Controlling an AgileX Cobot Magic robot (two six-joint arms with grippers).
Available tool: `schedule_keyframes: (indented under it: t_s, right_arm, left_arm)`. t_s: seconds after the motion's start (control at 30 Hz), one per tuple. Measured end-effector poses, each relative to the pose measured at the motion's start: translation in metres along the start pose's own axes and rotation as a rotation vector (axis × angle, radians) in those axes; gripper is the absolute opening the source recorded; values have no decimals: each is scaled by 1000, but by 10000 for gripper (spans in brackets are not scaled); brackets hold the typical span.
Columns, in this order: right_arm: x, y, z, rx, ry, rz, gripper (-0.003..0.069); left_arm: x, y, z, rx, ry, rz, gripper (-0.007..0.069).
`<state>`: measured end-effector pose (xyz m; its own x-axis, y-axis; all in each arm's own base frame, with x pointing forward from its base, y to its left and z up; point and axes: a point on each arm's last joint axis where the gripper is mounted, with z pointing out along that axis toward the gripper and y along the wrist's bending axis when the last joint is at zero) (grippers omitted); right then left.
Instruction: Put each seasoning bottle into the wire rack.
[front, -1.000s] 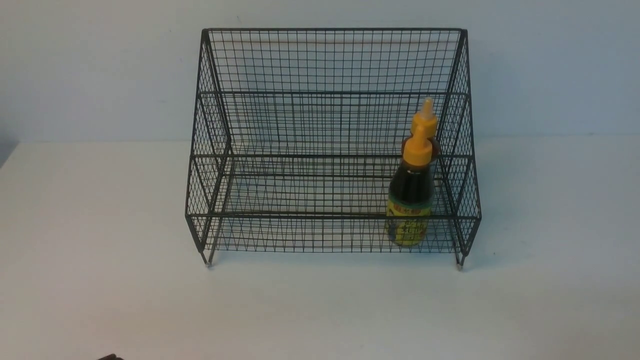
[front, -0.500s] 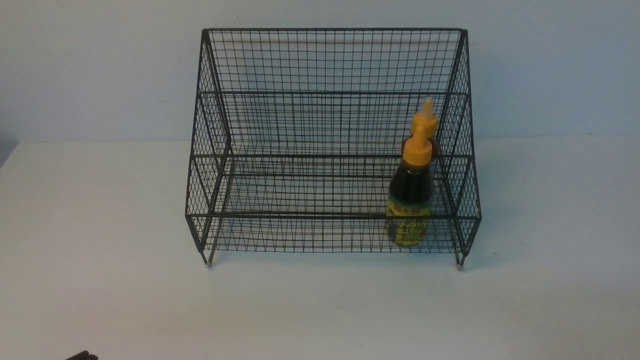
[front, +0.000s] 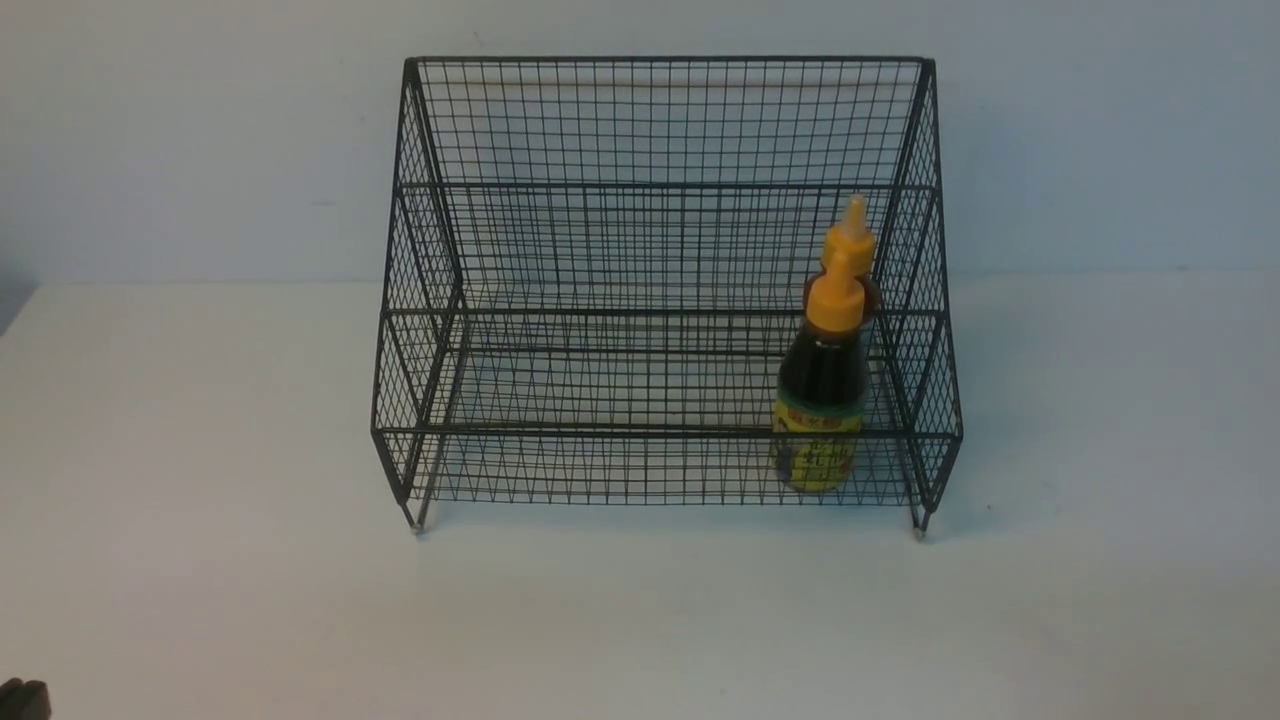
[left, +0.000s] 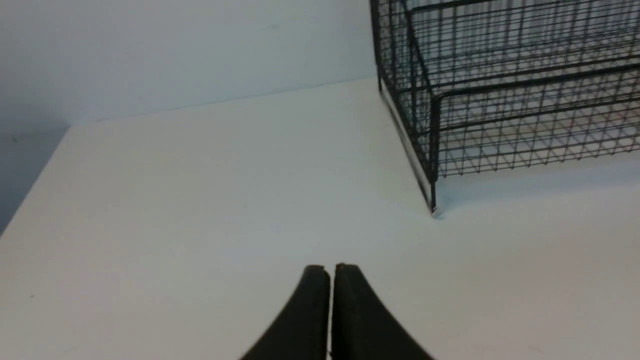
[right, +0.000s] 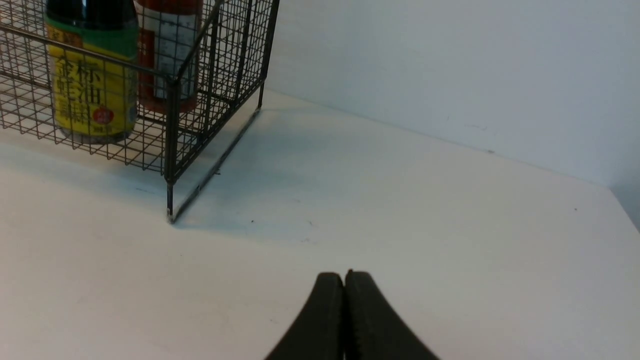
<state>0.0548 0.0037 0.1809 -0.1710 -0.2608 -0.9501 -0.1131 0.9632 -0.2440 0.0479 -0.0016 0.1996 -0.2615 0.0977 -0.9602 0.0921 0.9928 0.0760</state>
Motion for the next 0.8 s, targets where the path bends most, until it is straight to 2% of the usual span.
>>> schedule_keyframes:
  t_s: [0.23,0.8]
  right_arm:
    - [0,0,0,0,0,-2,-15]
    - [0,0,0,0,0,-3,-15]
  left_arm:
    - [27,-1,12,-18,56,-9,-5]
    - [27,2,12,-75,46,-39,-5]
